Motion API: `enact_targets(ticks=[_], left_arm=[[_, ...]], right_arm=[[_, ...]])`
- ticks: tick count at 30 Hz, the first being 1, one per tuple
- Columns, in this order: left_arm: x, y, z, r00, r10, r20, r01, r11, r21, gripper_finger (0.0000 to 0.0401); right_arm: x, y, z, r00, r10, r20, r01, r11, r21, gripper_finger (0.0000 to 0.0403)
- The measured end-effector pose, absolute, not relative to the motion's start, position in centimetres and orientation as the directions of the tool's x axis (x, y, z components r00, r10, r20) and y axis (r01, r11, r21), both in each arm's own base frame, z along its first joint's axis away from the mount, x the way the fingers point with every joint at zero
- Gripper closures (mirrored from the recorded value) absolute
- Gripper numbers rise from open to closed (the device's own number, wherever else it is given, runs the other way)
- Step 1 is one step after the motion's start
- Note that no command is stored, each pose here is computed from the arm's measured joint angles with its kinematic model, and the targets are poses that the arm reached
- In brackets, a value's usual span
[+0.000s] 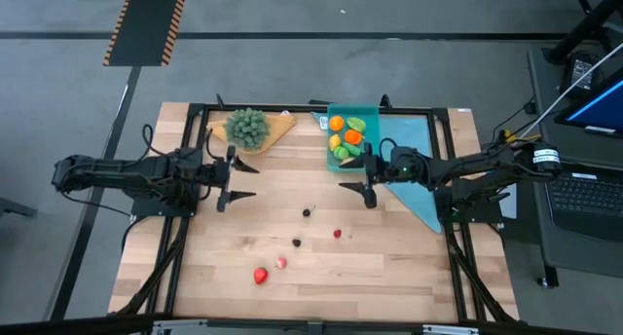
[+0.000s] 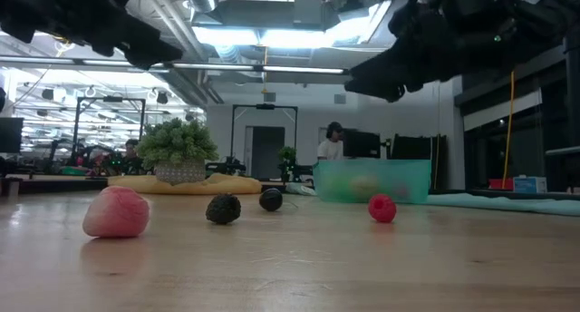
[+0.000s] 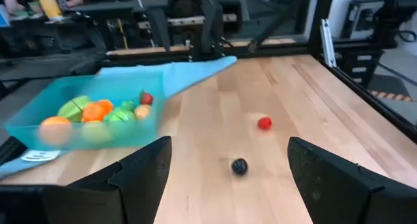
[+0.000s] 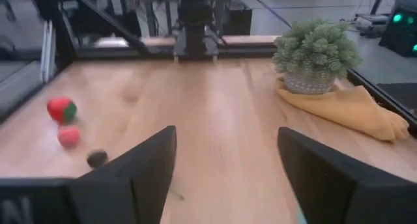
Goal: Pick and placing Produce into tupperware
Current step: Put the red raspberry into the blue bin
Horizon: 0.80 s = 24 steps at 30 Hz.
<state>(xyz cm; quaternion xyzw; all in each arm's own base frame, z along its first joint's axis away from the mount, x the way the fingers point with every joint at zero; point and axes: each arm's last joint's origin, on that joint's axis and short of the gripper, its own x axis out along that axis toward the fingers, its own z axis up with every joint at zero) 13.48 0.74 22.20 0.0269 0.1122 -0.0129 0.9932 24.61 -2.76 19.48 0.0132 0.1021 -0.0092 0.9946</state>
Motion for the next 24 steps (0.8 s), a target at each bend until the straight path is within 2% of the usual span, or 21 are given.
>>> enact_targets(ticks=[13, 17, 21, 24], left_arm=[[13.8, -0.6, 21.2, 0.942, -0.114, -0.315, 0.136, 0.99, 0.047, 0.0103], [13.9, -0.8, 21.1, 0.937, -0.125, -0.325, 0.148, 0.988, 0.046, 0.0103], [13.9, -0.9, 21.1, 0.936, -0.131, -0.326, 0.155, 0.987, 0.046, 0.0103], [13.9, -1.0, 21.0, 0.935, -0.137, -0.327, 0.16, 0.986, 0.045, 0.0103]], right_arm=[[24.6, -2.8, 19.4, 0.976, -0.027, -0.215, 0.042, 0.997, 0.064, 0.0136], [24.6, -1.8, 18.9, 0.964, 0.036, -0.265, -0.037, 0.999, -0.001, 0.0136], [24.8, 0.0, 18.8, 0.935, 0.103, -0.339, -0.11, 0.994, -0.001, 0.0136], [25.1, 1.5, 19.0, 0.902, 0.099, -0.42, -0.112, 0.994, -0.006, 0.0136]])
